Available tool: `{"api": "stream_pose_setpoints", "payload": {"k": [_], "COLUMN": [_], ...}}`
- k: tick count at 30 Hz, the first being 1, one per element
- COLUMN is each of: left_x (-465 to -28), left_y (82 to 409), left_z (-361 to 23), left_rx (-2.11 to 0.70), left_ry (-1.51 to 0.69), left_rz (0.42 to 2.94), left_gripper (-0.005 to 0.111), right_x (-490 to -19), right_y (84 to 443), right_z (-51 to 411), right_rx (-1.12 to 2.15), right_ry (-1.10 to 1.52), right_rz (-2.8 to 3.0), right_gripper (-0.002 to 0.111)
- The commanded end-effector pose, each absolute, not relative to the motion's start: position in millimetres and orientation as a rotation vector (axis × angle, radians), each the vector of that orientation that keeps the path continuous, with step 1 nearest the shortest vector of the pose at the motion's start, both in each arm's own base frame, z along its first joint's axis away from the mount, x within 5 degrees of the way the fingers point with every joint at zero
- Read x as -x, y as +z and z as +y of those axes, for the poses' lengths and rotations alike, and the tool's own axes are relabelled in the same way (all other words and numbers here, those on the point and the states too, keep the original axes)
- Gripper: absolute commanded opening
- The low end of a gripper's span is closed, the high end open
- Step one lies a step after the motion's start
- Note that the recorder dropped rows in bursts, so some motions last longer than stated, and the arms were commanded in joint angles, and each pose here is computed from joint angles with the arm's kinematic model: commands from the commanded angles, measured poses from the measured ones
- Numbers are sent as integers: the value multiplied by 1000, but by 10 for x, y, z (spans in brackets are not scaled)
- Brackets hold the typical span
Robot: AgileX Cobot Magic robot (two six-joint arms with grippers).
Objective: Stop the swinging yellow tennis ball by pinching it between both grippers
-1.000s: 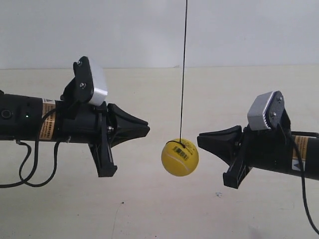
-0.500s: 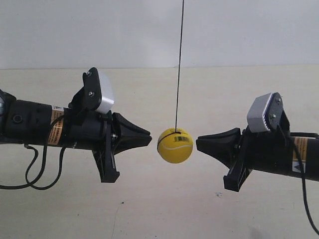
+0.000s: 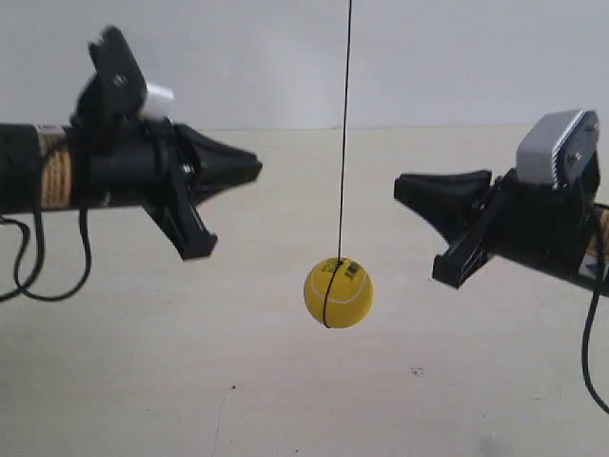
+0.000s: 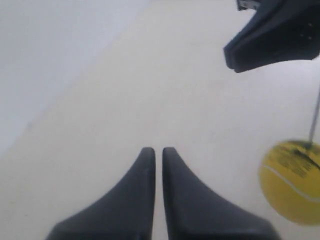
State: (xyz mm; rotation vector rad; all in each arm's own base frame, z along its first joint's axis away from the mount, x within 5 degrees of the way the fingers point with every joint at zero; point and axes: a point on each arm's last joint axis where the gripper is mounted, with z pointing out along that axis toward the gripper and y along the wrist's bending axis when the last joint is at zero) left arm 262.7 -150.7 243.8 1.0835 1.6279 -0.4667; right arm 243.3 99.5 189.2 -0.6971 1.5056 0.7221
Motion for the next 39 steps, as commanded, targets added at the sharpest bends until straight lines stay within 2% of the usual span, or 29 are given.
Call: {"api": "stream_pose_setpoints", "payload": {"k": [1, 8, 11, 15, 21, 27, 34, 39], "left_x": [-2441, -1766, -1371, -891, -346, -26, 38, -14], "left_y": [3038, 3801, 4007, 4110, 4014, 3806, 3602, 3506], "left_z": [-1314, -842, -633, -441, -219, -47, -5, -52], "left_rx": [-928, -648, -555, -480, -411, -325, -291, -252], "left_ry": [-322, -160, -123, -149, -162, -167, -190, -331], "left_rz": [1543, 1407, 1309, 1179, 1035, 968, 968, 1010], "left_gripper": [5, 5, 5, 5, 5, 5, 5, 5], "right_x": [-2418, -2167, -2023, -1696, -1015, -456, -262, -264], "right_y": [2259, 2764, 2953, 3187, 3360, 3397, 3352, 3344], "right_z": [878, 659, 542, 427, 303, 203, 131, 127], "right_rx": [570, 500, 399, 336, 277, 211, 125, 87], "right_ry": [581, 291, 221, 164, 164, 207, 263, 321], "right_rz": [1449, 1421, 1413, 1371, 1175, 987, 999, 1014], "right_gripper": [0, 0, 0, 0, 0, 0, 0, 0]}}
